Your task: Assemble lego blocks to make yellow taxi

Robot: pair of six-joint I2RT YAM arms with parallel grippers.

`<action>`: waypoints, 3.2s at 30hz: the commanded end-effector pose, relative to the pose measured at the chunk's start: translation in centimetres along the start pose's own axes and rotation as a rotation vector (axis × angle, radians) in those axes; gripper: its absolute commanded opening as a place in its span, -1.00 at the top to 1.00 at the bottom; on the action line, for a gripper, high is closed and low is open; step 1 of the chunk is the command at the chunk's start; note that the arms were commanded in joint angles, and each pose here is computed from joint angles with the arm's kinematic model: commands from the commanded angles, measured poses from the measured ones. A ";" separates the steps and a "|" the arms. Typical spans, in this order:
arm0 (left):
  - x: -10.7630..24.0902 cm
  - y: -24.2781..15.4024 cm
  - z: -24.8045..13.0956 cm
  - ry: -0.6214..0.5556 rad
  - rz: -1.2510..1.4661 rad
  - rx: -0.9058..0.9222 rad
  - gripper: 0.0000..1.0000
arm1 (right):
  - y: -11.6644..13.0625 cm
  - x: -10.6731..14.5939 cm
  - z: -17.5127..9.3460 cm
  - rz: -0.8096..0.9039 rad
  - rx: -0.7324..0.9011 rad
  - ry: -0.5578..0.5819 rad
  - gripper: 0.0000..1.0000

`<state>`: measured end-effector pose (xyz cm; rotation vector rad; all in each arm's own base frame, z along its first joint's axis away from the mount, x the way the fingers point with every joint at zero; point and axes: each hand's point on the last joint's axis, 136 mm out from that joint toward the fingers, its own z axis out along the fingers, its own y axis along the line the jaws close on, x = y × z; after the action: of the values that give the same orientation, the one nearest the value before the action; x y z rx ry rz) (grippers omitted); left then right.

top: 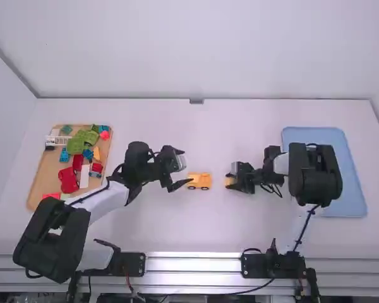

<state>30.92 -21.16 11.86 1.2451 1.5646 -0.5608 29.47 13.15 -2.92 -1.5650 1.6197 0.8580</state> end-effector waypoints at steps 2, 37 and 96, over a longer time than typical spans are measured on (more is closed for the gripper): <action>-0.4 -0.6 -0.2 -0.016 -0.006 0.023 -0.98 | 0.0 0.6 0.1 0.003 -0.007 0.018 0.43; 9.4 -3.9 7.0 0.050 0.096 0.388 -0.98 | 1.0 -13.0 1.4 -0.060 -0.018 0.060 0.56; 9.9 -4.8 8.4 0.065 0.023 0.395 0.00 | 2.0 -8.1 5.3 -0.039 -0.020 0.056 0.57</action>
<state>31.36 -25.34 -1.12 1.5912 1.5439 -0.7952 28.34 21.80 1.45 -1.6356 1.6323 0.7905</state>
